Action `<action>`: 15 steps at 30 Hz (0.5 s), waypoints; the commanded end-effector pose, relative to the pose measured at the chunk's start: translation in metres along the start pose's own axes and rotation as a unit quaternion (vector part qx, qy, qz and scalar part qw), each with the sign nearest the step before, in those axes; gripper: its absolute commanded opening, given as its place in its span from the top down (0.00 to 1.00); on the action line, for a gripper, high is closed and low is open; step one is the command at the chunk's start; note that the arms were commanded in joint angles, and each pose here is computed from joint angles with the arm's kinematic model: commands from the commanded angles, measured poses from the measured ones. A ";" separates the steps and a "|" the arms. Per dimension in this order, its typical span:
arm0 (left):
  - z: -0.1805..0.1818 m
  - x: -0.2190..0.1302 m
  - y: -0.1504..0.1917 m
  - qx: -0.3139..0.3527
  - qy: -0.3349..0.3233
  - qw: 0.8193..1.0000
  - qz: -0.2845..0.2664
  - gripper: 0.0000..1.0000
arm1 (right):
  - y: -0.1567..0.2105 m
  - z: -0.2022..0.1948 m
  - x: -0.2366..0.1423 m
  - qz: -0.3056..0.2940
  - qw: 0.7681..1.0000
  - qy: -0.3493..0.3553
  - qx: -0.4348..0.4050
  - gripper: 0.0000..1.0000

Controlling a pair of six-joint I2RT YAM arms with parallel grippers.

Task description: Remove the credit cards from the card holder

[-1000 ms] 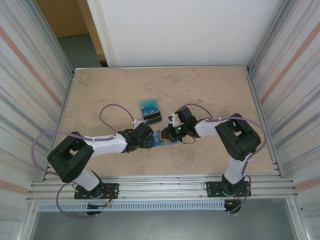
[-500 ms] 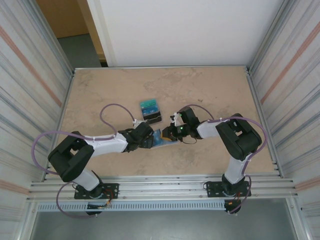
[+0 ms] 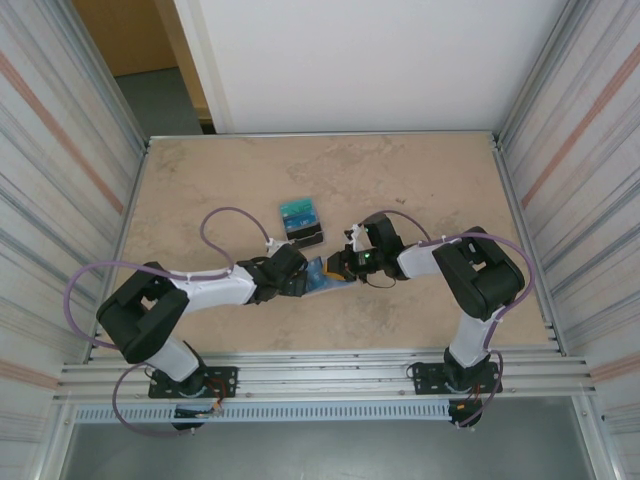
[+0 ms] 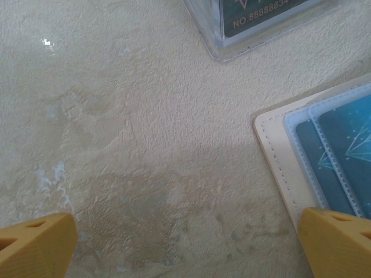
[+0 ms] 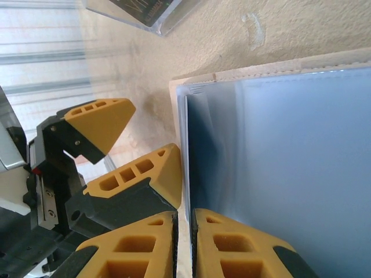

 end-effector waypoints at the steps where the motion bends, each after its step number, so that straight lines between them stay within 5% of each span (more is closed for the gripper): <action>1: 0.012 0.006 0.020 0.018 -0.037 0.999 0.036 0.01 | 0.001 0.008 -0.003 0.005 1.000 -0.018 -0.004 0.84; 15: 0.012 0.006 0.020 0.015 -0.038 0.998 0.038 0.01 | -0.004 0.005 -0.010 -0.006 1.000 -0.023 0.001 0.90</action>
Point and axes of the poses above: each hand's point on the last joint's axis, 136 mm out from that joint toward the fingers, its own x axis out along the fingers, its own z axis along the line the jaws close on, y = z × x, the point moved 1 cm from there along -x, back along the fingers, and after that the axes turned 8 degrees about x, right-handed, at the moved point
